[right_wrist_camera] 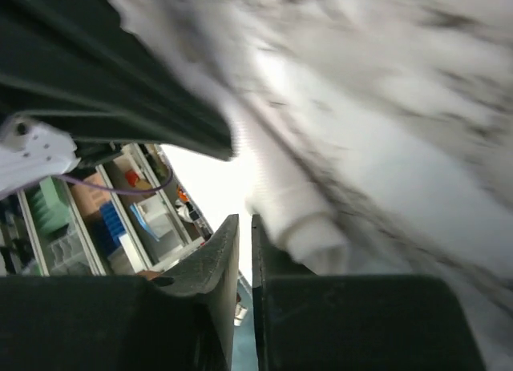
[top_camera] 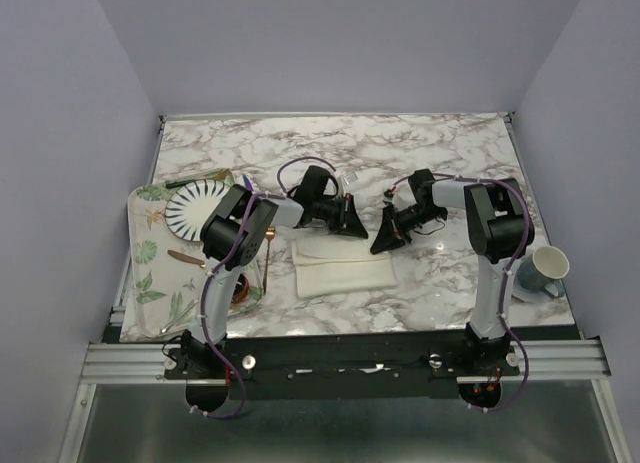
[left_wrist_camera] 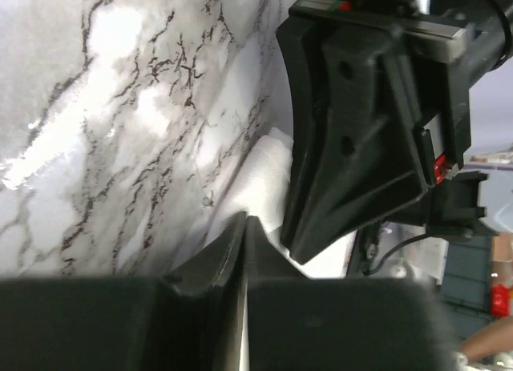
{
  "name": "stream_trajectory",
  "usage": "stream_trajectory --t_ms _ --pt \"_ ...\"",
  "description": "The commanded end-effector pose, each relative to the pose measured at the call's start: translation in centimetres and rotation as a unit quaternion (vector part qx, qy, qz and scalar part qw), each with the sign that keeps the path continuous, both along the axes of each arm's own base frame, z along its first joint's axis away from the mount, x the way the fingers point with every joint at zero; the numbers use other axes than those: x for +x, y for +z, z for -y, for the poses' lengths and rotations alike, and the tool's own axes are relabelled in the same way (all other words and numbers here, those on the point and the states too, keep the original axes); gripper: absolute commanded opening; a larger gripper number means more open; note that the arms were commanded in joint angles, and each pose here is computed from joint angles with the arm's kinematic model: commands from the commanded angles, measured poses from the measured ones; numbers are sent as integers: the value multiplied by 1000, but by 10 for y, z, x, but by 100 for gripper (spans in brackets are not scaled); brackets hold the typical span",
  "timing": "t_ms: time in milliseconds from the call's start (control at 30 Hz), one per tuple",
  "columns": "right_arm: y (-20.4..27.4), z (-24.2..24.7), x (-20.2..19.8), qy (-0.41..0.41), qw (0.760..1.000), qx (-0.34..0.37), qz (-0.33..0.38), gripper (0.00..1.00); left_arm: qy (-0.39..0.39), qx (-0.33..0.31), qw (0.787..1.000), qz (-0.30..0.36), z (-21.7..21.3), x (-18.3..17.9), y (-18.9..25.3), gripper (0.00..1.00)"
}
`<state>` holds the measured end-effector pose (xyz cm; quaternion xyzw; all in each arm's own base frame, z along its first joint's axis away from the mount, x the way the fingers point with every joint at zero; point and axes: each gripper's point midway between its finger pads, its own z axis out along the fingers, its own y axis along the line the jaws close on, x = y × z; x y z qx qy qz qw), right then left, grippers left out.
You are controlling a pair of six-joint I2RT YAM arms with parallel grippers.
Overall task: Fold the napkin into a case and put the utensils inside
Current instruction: Smooth out the 2/3-rectangle-folded napkin at the center of the board.
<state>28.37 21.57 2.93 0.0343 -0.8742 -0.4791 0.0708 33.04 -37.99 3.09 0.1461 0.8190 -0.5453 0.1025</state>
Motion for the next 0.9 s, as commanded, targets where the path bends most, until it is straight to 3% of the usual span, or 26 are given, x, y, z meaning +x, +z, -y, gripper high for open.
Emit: stream_trajectory --t_ms 0,33,133,267,433,700,867 --pt "-32 20 -13 2 995 -93 -34 12 -17 38 999 32 -17 2 -15 28" --pt "-33 22 -13 1 994 -99 -37 11 -17 24 998 46 -18 6 5 36" --pt "-38 25 -17 3 993 -113 -41 9 -20 -6 999 45 -32 -6 46 44" --pt "-38 26 -20 0 992 -117 -46 7 -17 -32 999 18 -53 -45 74 42" --pt "-40 30 -21 -1 991 -130 -43 3 7 -19 999 -39 -75 -78 42 39" --pt "-44 36 -21 -6 988 -149 -42 1 27 73 994 -73 -114 -49 -33 28" --pt "-45 34 -10 -15 989 -144 -37 1 40 76 996 -11 -128 1 -15 29"
